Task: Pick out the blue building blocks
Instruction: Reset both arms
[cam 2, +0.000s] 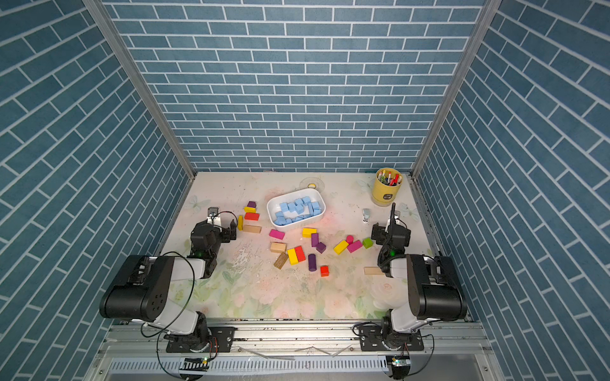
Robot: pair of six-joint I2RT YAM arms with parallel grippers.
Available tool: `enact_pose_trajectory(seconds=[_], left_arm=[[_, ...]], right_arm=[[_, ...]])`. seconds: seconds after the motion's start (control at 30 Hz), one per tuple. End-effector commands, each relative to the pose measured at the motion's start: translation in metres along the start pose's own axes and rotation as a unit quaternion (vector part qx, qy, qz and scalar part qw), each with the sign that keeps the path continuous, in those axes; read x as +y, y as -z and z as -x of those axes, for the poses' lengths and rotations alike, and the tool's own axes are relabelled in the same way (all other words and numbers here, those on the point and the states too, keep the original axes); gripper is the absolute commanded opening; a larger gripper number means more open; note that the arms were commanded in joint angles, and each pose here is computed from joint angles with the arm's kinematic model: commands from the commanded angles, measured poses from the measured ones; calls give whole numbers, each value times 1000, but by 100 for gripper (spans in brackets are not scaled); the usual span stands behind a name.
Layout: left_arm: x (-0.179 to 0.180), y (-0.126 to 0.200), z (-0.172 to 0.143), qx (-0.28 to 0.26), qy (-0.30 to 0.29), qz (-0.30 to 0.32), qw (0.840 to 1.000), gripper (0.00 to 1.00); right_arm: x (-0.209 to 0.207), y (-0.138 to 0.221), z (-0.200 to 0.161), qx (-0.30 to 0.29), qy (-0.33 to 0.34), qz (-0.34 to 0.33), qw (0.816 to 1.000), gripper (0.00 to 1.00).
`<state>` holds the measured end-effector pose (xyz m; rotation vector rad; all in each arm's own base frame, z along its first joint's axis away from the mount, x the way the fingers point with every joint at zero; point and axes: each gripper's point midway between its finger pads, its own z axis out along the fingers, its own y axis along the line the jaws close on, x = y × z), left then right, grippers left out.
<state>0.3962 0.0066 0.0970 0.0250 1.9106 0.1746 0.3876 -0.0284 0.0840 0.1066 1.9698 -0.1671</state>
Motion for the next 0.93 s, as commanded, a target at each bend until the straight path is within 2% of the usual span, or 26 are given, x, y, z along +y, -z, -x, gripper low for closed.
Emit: enact_pose_trajectory(seconds=[0.0,0.9], left_arm=[[-1,1,-3,8,1,-9,1000,100],[-2,1,-3,8,0,-9,1000,99]], right_arm=[[1,-2,5,-10,-4,7,1000,99],[1,-4,5,-3,-12,21,1000,99]])
